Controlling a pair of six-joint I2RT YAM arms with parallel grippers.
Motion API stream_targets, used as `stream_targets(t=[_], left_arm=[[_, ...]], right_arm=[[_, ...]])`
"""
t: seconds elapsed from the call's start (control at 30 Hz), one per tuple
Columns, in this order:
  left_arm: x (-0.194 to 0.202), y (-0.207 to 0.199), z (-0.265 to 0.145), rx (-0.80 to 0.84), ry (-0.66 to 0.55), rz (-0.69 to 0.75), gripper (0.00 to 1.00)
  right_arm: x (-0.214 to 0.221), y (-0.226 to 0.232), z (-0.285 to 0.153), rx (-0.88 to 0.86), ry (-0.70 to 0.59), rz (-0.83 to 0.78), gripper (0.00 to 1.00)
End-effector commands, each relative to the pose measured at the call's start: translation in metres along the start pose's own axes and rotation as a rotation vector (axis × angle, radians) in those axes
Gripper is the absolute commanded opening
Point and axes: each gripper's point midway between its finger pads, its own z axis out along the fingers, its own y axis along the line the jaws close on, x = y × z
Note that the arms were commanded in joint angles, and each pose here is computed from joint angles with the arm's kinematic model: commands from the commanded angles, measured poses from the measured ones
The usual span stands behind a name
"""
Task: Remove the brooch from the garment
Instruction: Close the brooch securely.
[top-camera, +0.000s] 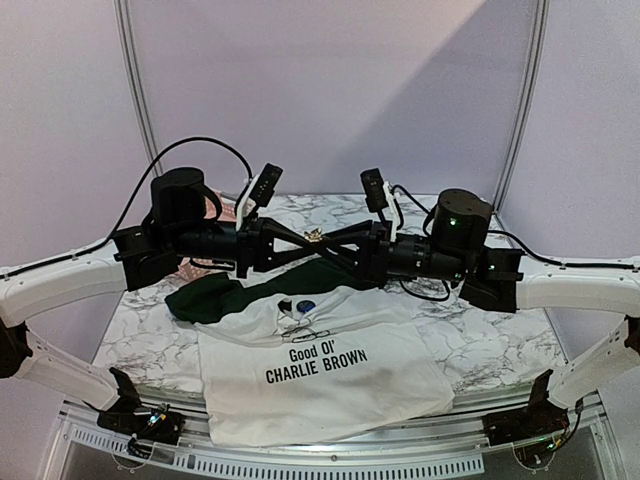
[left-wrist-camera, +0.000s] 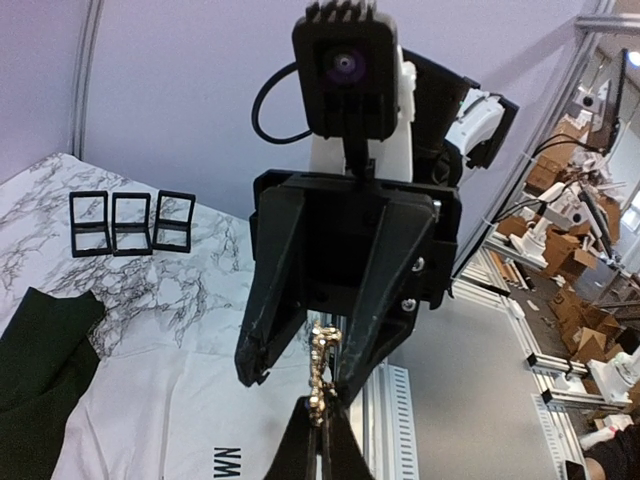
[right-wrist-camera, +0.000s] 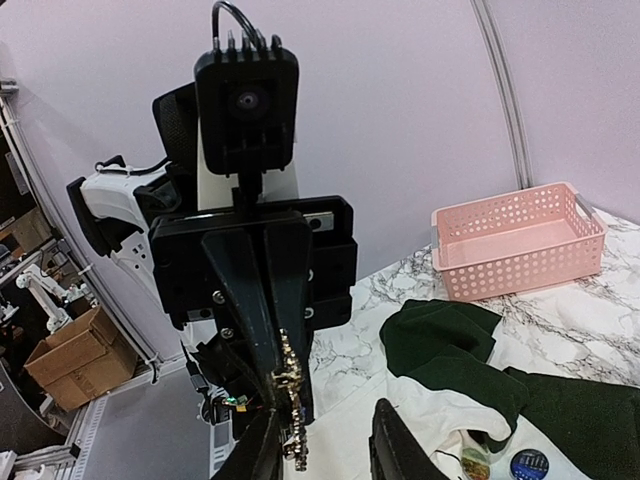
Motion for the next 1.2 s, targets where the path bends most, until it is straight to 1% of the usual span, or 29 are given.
stream_targets(t=[0.0, 0.37, 0.83, 1.17], left_arm=[[-0.006, -0.020, 0.002, 0.062, -0.005, 0.045, 0.00], [-0.005, -0.021, 0.002, 0.061, -0.002, 0.049, 0.00], [-0.004, -0.022, 0.002, 0.064, 0.004, 0.056, 0.00], [-0.004, -0.019, 0.002, 0.037, 0.007, 0.058, 0.00]], right_arm=[[-0.001, -0.020, 0.005, 0.059, 0.017, 0.032, 0.29], [-0.004, -0.035, 0.002, 0.098, 0.007, 0.089, 0.24], [-0.004, -0.047, 0.001, 0.121, 0.017, 0.148, 0.21], [-0.007, -0.053, -0.005, 0.144, -0.012, 0.160, 0.21]])
